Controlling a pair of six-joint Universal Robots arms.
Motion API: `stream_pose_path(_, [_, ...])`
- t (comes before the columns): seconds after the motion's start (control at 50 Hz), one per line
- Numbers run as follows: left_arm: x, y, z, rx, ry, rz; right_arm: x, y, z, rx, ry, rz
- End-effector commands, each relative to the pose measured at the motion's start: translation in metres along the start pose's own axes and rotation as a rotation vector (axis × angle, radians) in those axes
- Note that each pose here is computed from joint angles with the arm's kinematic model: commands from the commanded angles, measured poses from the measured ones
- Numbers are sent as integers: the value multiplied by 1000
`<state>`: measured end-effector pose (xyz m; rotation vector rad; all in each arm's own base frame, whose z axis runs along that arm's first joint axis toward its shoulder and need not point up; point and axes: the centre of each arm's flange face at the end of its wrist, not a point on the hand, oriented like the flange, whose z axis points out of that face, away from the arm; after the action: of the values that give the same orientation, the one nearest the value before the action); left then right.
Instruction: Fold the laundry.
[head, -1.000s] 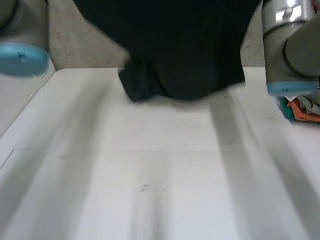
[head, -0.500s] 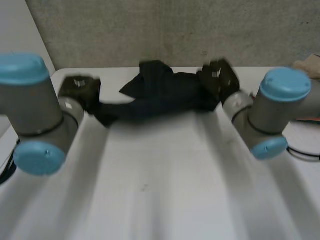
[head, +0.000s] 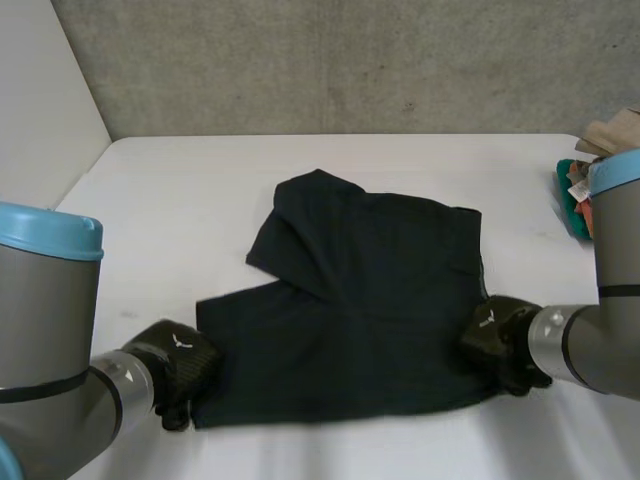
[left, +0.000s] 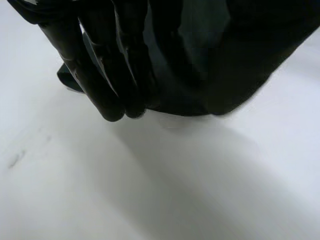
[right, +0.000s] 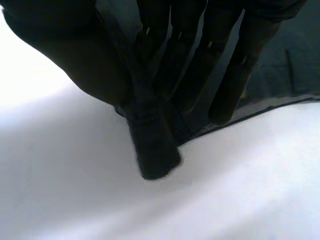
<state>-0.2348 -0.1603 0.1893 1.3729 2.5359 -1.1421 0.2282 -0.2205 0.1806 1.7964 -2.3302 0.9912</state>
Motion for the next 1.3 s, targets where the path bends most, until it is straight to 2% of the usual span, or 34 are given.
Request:
stream_pose_path(0.02, [-14, -34, 3, 183, -71, 0, 0, 4, 16, 61, 51, 21])
stream_pose_path(0.16, [-45, -80, 44, 438, -146, -25, -2, 3, 28, 121, 111, 70])
stream_pose_path(0.32, [-55, -109, 109, 552, -85, 6, -5, 0, 34, 170, 156, 73])
stream_pose_path(0.46, [-54, -112, 160, 508, -60, 43, -9, 0, 37, 194, 172, 79])
stream_pose_path(0.62, [-55, -108, 187, 439, -72, 118, -12, 3, 36, 196, 174, 94])
stream_pose_path(0.76, [-53, -106, 200, 425, -103, 130, -8, 3, 35, 213, 201, 99])
stream_pose_path(1.06, [-48, -108, 209, 417, -152, 225, -2, 2, 30, 225, 220, 121])
stream_pose_path(1.14, [-50, -108, 208, 392, -186, 236, -2, 1, 28, 231, 225, 131])
stream_pose_path(1.2, [-59, -107, 204, 337, -270, 232, -3, 0, 26, 236, 224, 129])
stream_pose_path(1.3, [-94, -98, 196, 182, -514, 188, -5, -1, 25, 239, 220, 121])
